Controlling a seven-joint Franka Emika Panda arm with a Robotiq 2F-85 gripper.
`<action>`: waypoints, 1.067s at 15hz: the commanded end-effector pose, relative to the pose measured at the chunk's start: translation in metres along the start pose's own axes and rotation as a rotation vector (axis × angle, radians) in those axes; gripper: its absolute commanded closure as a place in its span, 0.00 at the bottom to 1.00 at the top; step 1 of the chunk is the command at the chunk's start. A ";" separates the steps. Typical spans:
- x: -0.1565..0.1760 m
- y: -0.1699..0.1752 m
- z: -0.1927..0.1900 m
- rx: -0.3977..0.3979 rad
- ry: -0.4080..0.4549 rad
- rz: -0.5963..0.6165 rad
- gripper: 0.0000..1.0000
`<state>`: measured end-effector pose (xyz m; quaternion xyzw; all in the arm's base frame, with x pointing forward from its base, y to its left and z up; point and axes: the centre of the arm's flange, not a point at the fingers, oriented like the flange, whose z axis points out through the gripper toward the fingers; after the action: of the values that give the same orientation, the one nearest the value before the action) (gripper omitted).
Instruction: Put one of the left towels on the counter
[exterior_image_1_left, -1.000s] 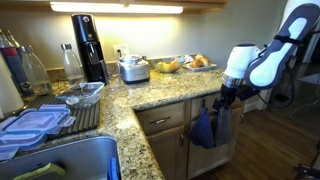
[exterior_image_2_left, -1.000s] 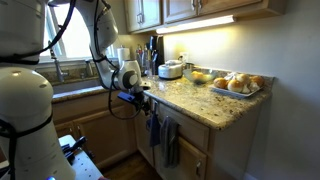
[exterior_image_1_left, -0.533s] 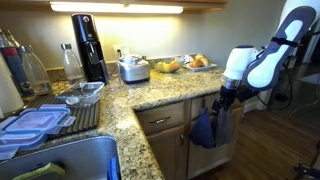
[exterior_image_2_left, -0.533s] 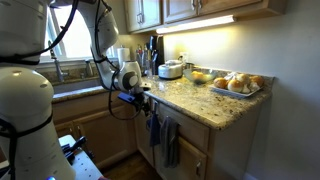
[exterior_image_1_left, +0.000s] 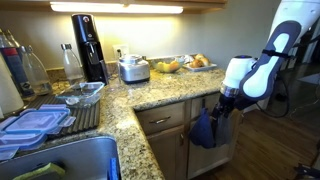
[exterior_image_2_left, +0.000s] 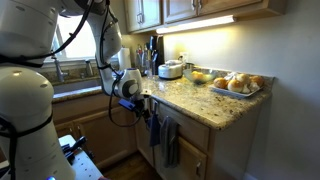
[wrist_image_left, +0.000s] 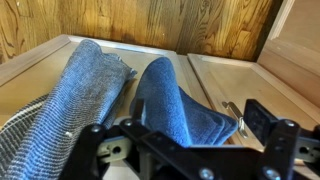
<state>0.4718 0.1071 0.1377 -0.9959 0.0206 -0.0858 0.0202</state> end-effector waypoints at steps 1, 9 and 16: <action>-0.001 0.000 0.019 0.007 0.056 -0.020 0.00; 0.002 -0.005 0.061 -0.071 0.136 -0.029 0.00; 0.020 -0.011 0.075 -0.113 0.174 -0.046 0.03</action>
<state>0.4992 0.1202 0.0687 -0.9881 0.0100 -0.1511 -0.0254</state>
